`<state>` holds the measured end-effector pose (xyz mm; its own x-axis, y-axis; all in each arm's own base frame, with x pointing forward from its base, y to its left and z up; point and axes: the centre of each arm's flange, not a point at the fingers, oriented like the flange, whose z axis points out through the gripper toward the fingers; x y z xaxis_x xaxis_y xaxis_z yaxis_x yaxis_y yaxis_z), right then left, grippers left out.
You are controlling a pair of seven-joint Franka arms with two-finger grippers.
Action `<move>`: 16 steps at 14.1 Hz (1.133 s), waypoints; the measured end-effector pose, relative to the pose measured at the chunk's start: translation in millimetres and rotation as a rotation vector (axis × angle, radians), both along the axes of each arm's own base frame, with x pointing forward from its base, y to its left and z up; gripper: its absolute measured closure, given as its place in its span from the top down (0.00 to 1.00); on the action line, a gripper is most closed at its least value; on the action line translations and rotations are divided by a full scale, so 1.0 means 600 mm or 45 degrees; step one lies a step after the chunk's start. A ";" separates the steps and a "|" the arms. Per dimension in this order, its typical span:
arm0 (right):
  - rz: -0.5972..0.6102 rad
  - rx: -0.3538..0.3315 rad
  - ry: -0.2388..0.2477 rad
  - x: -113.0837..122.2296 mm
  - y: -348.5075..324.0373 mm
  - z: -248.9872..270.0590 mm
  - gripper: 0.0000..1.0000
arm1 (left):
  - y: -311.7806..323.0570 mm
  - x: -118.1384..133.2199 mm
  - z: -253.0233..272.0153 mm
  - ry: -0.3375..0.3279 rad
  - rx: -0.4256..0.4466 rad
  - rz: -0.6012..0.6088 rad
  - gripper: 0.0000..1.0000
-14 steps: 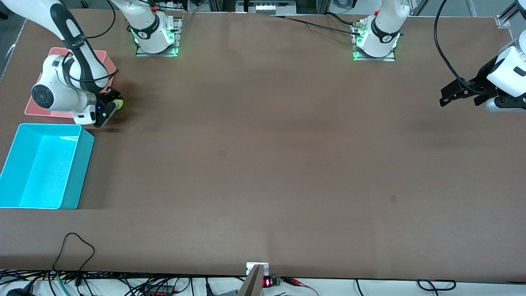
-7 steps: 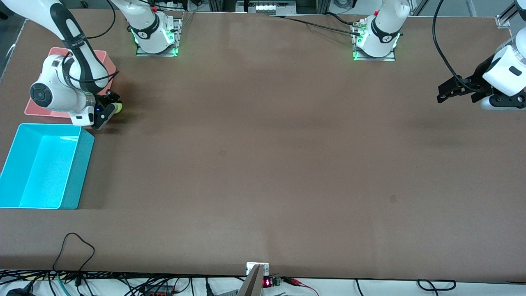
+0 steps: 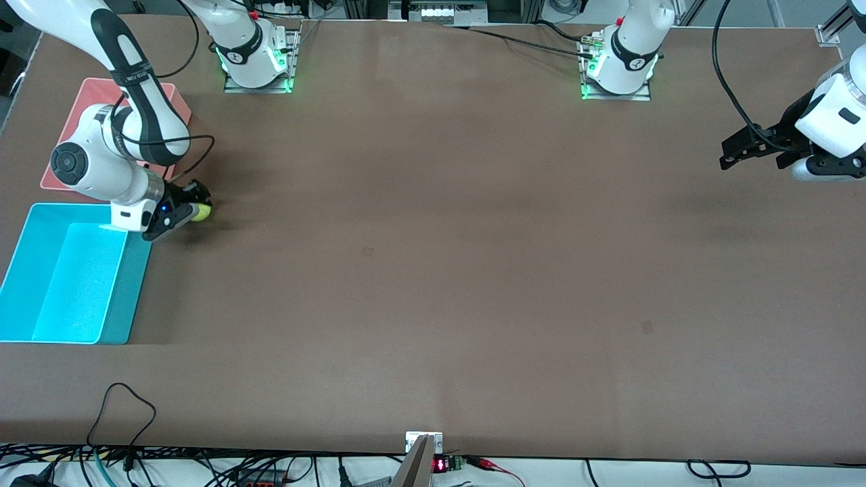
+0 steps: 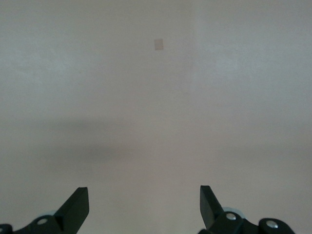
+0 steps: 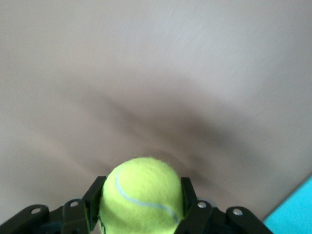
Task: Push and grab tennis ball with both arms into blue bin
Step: 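Carry the tennis ball with the right gripper over the blue bin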
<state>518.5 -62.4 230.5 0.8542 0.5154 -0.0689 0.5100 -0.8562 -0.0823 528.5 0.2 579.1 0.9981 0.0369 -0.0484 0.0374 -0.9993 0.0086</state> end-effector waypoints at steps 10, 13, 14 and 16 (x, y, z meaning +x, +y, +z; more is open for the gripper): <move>-0.327 -0.038 0.015 0.142 -0.163 0.160 0.66 | -0.001 0.000 0.000 0.000 0.000 -0.002 1.00; -0.404 -0.112 0.046 0.124 -0.232 0.146 0.66 | -0.002 0.000 0.000 -0.001 0.000 -0.003 1.00; -0.452 -0.151 0.057 0.117 -0.252 0.143 0.66 | -0.002 0.000 0.000 -0.001 0.000 -0.003 1.00; -0.522 -0.187 0.079 0.105 -0.283 0.133 0.66 | -0.003 0.000 0.000 -0.001 0.000 -0.004 1.00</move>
<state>581.3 -232.4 310.3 0.9779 0.1156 -0.1742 0.1236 -0.9917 0.0359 528.5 -1.6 579.4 0.9983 0.0335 -0.0478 0.0340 -0.9994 0.0085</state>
